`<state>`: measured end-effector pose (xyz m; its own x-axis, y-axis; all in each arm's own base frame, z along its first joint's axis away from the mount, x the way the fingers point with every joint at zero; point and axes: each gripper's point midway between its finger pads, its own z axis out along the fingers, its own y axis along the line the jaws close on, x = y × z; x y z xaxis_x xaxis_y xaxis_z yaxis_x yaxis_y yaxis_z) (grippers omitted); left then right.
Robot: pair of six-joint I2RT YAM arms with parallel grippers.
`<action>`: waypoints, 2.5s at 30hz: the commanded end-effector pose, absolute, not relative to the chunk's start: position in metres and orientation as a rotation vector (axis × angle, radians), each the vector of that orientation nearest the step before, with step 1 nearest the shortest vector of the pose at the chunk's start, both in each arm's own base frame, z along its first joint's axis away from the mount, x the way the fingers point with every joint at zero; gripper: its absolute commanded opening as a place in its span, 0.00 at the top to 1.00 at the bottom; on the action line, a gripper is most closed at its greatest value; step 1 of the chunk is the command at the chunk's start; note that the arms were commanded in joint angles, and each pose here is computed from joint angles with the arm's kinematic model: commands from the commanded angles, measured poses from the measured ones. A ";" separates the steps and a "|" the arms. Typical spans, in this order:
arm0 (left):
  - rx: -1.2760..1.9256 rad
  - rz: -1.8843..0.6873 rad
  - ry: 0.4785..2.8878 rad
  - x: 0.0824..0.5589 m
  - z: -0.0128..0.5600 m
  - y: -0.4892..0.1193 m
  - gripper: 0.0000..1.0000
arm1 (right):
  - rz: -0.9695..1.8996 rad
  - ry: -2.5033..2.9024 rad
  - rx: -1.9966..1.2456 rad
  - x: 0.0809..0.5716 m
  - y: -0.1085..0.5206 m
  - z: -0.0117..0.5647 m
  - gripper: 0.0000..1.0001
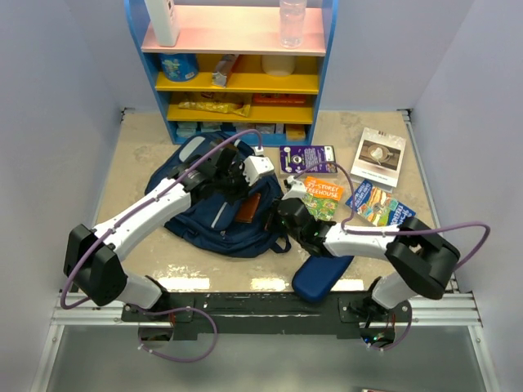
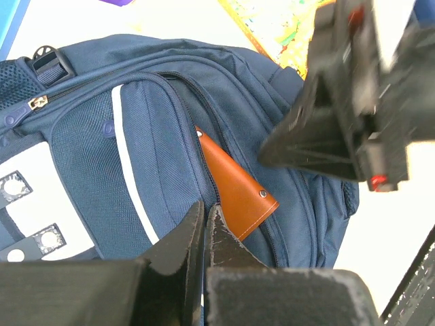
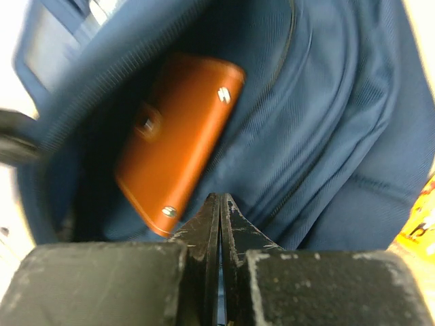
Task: Pack the student bag
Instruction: Place the personal item in the student bag, then zip the student bag at the center of the board.
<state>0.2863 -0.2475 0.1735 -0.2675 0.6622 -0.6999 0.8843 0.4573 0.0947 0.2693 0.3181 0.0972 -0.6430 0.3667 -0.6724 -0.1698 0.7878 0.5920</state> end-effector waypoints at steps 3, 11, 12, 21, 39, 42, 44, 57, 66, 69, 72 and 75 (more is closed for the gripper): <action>1.267 -0.492 1.917 0.291 0.203 -0.269 1.00 | 0.852 2.081 0.120 0.277 0.344 0.106 1.00; 1.271 -0.493 1.930 0.292 0.198 -0.270 1.00 | 0.951 2.036 0.091 0.281 0.375 0.123 1.00; 1.272 -0.494 1.933 0.292 0.196 -0.270 1.00 | 0.973 2.023 0.088 0.281 0.379 0.126 1.00; 1.281 -0.510 1.938 0.291 0.195 -0.273 1.00 | 1.049 2.017 0.101 0.291 0.408 0.114 1.00; 1.254 -0.534 1.994 0.305 0.172 -0.286 0.65 | 0.856 1.907 -0.458 0.180 0.363 0.137 0.50; 1.236 -0.504 2.001 0.313 0.180 -0.282 0.51 | 0.805 1.901 -0.574 0.167 0.373 0.130 0.45; 1.199 -0.511 2.000 0.321 0.191 -0.265 0.36 | 0.753 1.901 -0.639 0.163 0.381 0.126 0.45; 1.147 -0.416 2.084 0.314 0.173 -0.152 0.24 | 0.424 1.945 -0.744 0.196 0.415 0.106 0.41; 1.167 -0.464 2.069 0.304 0.167 -0.150 0.24 | 0.299 2.009 -0.715 0.196 0.413 0.095 0.46; 1.173 -0.463 2.070 0.301 0.163 -0.149 0.24 | 0.272 2.036 -0.707 0.191 0.408 0.087 0.48; 1.178 -0.462 2.069 0.299 0.160 -0.148 0.24 | 0.283 2.043 -0.691 0.188 0.412 0.085 0.49; 1.180 -0.465 2.071 0.296 0.158 -0.147 0.24 | 0.283 2.045 -0.675 0.190 0.416 0.084 0.51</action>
<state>0.2972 -0.1462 0.1473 -0.3945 0.6100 -0.6872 0.8388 0.5444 0.0017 0.1844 0.4070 0.0735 -0.4095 -0.4007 -0.8196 -0.6082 0.7896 -0.0821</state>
